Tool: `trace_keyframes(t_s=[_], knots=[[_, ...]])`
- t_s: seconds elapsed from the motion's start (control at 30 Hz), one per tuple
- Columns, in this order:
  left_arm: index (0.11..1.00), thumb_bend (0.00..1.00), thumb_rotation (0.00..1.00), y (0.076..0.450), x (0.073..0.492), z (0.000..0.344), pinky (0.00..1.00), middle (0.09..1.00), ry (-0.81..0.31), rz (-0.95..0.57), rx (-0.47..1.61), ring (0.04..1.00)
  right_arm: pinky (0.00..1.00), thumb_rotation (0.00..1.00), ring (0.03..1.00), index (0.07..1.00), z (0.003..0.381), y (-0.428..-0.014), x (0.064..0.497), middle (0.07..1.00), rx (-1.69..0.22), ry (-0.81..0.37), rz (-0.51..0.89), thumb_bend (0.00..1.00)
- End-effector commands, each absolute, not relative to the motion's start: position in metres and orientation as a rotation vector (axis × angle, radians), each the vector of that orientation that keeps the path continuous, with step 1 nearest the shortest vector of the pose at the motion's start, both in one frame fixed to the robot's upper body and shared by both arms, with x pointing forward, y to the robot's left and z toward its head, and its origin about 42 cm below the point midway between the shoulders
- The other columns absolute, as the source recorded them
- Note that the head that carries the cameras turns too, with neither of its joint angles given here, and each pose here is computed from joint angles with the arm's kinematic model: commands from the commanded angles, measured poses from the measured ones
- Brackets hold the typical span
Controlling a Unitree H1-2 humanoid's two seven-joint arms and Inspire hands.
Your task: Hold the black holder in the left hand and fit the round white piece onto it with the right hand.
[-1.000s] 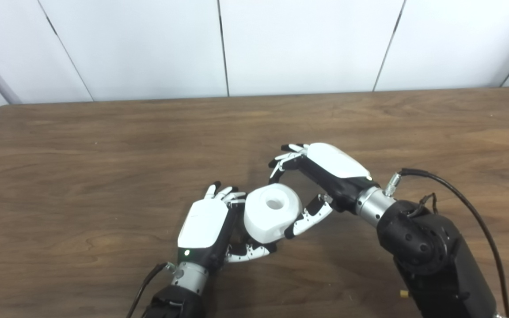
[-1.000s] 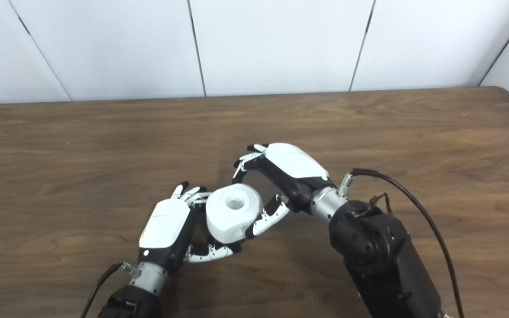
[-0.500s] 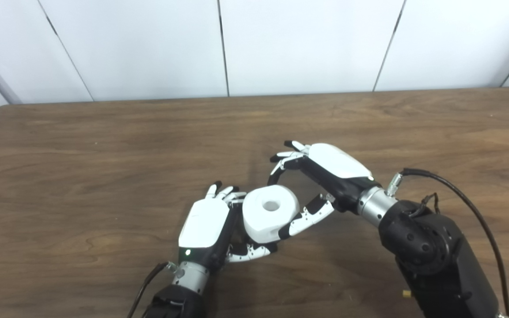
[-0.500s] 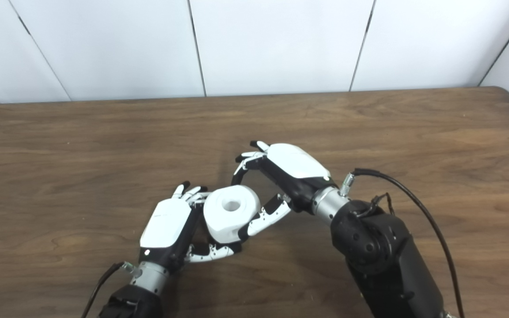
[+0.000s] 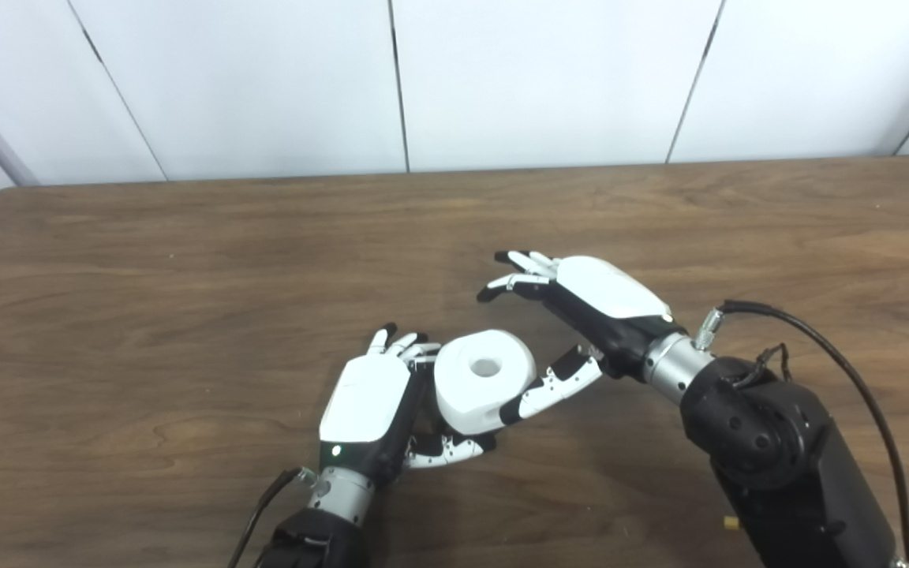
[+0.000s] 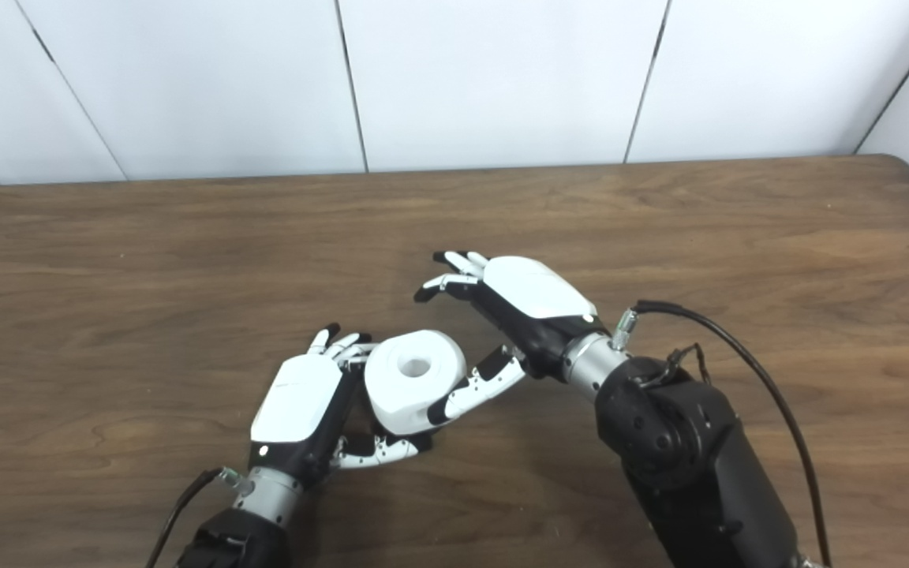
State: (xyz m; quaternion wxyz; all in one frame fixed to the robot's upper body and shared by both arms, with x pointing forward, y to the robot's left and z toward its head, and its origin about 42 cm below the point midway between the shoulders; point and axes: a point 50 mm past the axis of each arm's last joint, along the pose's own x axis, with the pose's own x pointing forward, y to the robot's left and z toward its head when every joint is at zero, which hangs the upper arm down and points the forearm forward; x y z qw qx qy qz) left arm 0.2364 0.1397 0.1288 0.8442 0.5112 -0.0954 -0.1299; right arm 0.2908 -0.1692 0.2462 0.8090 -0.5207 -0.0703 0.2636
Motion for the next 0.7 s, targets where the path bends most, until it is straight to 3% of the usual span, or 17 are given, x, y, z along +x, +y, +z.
trace_keyframes(t_s=[0.0,0.67], knots=[[0.486,0.52,0.05,0.133,0.235,0.124,1.00,0.775,-0.194,-0.315,1.093,0.886,1.00,0.42,1.000,0.896,0.266,-0.171,0.295,1.000,-1.140,-0.207,0.537,1.00],[0.486,0.52,0.05,0.139,0.238,0.122,1.00,0.772,-0.188,-0.312,1.098,0.884,1.00,0.44,1.000,0.884,0.292,-0.210,0.289,1.000,-1.137,-0.125,0.556,1.00]])
